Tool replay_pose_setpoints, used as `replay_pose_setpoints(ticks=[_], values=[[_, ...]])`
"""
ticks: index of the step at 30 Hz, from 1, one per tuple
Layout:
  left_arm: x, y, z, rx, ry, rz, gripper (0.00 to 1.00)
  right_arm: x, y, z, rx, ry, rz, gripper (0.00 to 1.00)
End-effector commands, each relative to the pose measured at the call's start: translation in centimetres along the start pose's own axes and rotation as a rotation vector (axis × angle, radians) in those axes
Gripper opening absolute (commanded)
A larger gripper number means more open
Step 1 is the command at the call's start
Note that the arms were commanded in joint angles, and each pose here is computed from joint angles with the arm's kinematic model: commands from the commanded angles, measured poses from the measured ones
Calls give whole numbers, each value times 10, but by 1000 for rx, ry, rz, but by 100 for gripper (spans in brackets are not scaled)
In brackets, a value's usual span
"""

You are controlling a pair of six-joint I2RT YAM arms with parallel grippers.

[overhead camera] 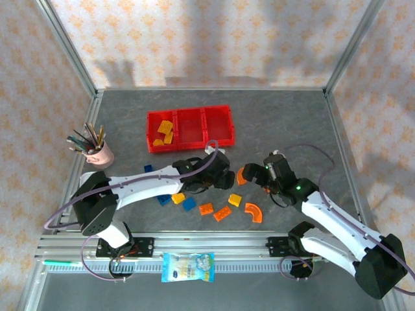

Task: Sort the legos into containers by color
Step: Pick up the lego from the middle-left of the table.

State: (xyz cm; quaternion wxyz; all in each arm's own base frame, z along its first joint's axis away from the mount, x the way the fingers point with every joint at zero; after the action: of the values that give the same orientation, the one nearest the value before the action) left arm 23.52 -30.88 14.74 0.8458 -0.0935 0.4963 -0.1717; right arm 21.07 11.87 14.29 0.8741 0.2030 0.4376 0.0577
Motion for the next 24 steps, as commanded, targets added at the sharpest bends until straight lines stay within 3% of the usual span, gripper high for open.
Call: replay_pose_setpoints(ticks=[1,10,24], values=[[6,-5,-18,26,64,21,78,-5,-18,-7,72,0,-76,100],[28,-37,-47,142,153,-27,81,-16,-29,-12,157,-31,-89,100],[66,-38,-66,194,227,13,75,-21,-31,-6,193,-72,-104,100]])
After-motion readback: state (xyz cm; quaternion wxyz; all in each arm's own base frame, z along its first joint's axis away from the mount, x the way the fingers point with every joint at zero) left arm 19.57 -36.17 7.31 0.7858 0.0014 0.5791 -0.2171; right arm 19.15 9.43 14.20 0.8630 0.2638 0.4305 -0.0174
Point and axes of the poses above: each hand's point on the last joint's axis, 136 mm out from that joint toward the fingers, its own x axis out along the fingers, its own y axis along the line the jaws close on, z = x × y, the point moved 4 cm from there along -x, back along the fingers, and after that the axes turned 4 degrees about -x, right-handed, at the moved point
